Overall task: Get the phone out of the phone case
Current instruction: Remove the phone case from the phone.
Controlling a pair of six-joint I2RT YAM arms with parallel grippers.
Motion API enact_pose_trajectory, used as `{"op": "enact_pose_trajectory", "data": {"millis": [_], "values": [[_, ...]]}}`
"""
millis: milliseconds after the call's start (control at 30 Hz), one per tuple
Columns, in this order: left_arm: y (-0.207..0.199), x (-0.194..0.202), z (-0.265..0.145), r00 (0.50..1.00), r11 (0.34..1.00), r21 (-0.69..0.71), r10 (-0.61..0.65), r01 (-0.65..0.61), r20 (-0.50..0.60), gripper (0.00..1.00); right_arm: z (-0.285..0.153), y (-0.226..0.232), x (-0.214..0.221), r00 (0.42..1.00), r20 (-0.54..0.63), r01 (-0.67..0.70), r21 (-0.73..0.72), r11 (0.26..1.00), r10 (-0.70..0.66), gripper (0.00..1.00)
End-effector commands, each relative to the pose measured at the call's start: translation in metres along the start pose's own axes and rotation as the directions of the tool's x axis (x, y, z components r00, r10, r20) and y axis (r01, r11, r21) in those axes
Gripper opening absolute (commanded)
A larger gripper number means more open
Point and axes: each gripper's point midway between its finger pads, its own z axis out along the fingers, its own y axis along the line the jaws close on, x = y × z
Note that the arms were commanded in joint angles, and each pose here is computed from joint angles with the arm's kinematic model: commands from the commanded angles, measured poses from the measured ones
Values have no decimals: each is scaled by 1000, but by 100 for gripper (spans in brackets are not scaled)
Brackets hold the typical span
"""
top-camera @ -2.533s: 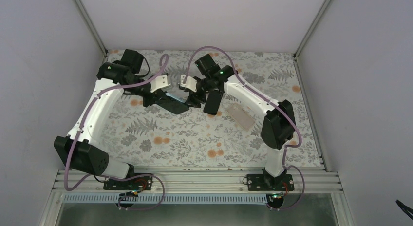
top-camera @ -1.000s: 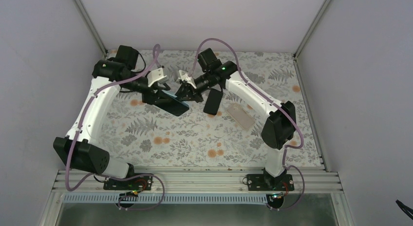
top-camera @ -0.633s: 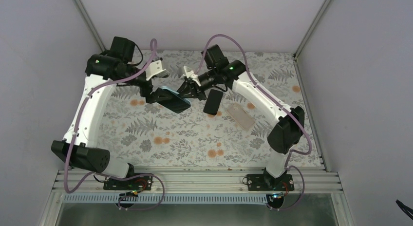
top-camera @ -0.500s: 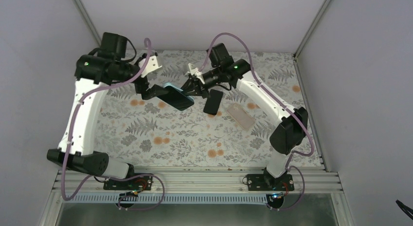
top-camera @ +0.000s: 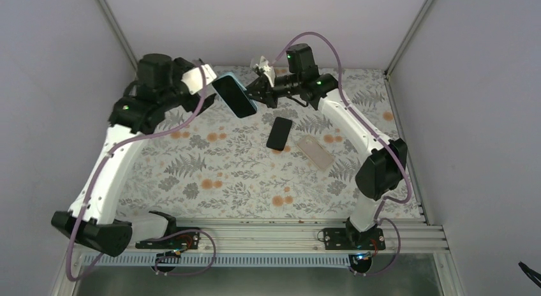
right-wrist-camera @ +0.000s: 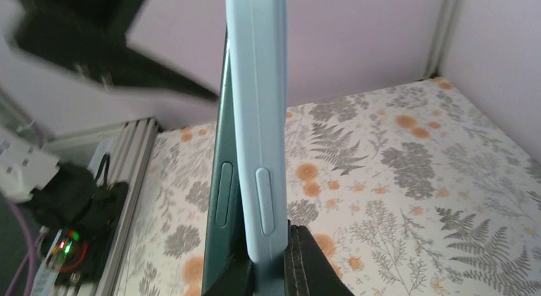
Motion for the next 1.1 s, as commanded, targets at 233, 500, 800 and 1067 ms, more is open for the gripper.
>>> {"op": "enact_pose_trajectory", "data": {"millis": [233,500,800,1067], "values": [[2,-67,28,961,985,-149,-48,92,274,100,-33,-33,-95,966,257,-86,242,966,22,3],[-34,-62,66,972,994,-90,-43,65,231,100,-38,-52,-103,950,310,-143,321,936,39,3],[-34,-55,87,975,983,-162,-51,88,218,100,-43,-67,-105,943,331,-176,385,906,42,3],[-27,-60,97,975,969,-223,-62,110,212,100,-49,-63,-110,933,357,-181,390,903,32,3]]}}
